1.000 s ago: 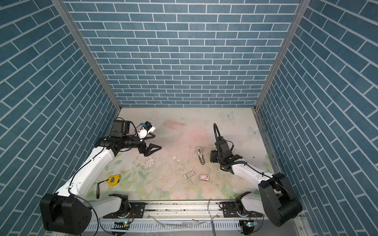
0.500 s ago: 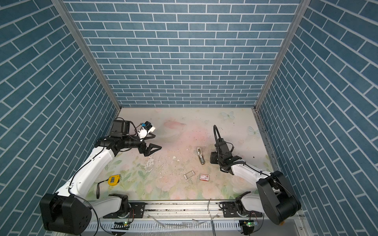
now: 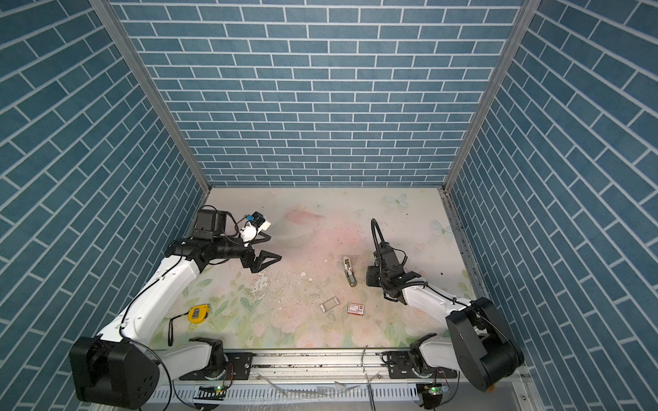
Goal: Load the staples into the stapler
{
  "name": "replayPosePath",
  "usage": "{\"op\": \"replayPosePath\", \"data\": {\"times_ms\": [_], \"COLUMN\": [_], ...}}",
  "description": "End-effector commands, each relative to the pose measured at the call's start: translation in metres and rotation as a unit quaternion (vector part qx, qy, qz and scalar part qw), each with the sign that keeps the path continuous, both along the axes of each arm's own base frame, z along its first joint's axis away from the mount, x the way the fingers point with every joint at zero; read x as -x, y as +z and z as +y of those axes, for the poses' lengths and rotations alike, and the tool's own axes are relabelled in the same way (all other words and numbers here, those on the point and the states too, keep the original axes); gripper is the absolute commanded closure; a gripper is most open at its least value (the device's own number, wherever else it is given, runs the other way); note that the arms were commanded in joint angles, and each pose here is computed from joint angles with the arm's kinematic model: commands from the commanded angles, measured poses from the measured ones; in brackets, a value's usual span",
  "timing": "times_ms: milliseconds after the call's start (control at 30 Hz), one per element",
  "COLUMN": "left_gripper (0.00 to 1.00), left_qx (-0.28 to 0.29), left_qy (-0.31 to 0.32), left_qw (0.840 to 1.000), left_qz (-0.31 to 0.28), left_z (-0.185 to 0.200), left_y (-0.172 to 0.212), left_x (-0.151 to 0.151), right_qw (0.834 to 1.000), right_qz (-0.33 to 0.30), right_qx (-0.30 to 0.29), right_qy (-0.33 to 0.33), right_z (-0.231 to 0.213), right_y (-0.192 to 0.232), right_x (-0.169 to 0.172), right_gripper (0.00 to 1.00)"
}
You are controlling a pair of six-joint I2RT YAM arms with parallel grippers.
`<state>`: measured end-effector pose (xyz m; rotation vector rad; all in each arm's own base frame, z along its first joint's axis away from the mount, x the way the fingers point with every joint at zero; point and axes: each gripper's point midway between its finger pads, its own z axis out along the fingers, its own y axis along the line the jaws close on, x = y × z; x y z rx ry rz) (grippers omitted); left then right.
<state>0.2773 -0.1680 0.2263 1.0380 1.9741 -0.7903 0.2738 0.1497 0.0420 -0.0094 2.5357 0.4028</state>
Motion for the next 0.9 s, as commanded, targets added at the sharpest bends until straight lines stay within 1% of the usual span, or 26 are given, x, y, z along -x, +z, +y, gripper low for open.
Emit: {"op": "replayPosePath", "data": {"times_ms": [0, 267, 433, 633, 867], "left_gripper": [0.00, 0.01, 0.00, 0.00, 0.00], "left_qx": [0.010, 0.010, 0.008, 0.010, 0.011], "left_qy": [-0.007, -0.006, -0.004, -0.005, -0.006], "left_qw": [1.000, 1.000, 1.000, 1.000, 1.000], "left_qz": [-0.001, -0.003, -0.005, -0.002, -0.011], "left_z": [-0.003, -0.003, -0.003, -0.003, -0.005], "left_y": [0.004, 0.005, 0.006, 0.005, 0.013], "left_x": [0.006, 0.006, 0.005, 0.004, 0.000], "right_qw": [1.000, 1.000, 1.000, 0.999, 0.998], "right_qz": [0.004, -0.006, -0.028, -0.040, -0.037], "right_qx": [0.015, 0.006, 0.003, 0.005, 0.000], "right_qy": [-0.001, 0.010, 0.005, -0.009, -0.044], "right_z": [-0.005, 0.001, 0.000, -0.004, -0.010], "right_y": [0.000, 0.009, 0.019, 0.025, 0.021], "right_x": [0.001, -0.004, -0.009, -0.011, -0.013], "right_gripper": [0.89, 0.89, 0.90, 0.89, 0.90]}}
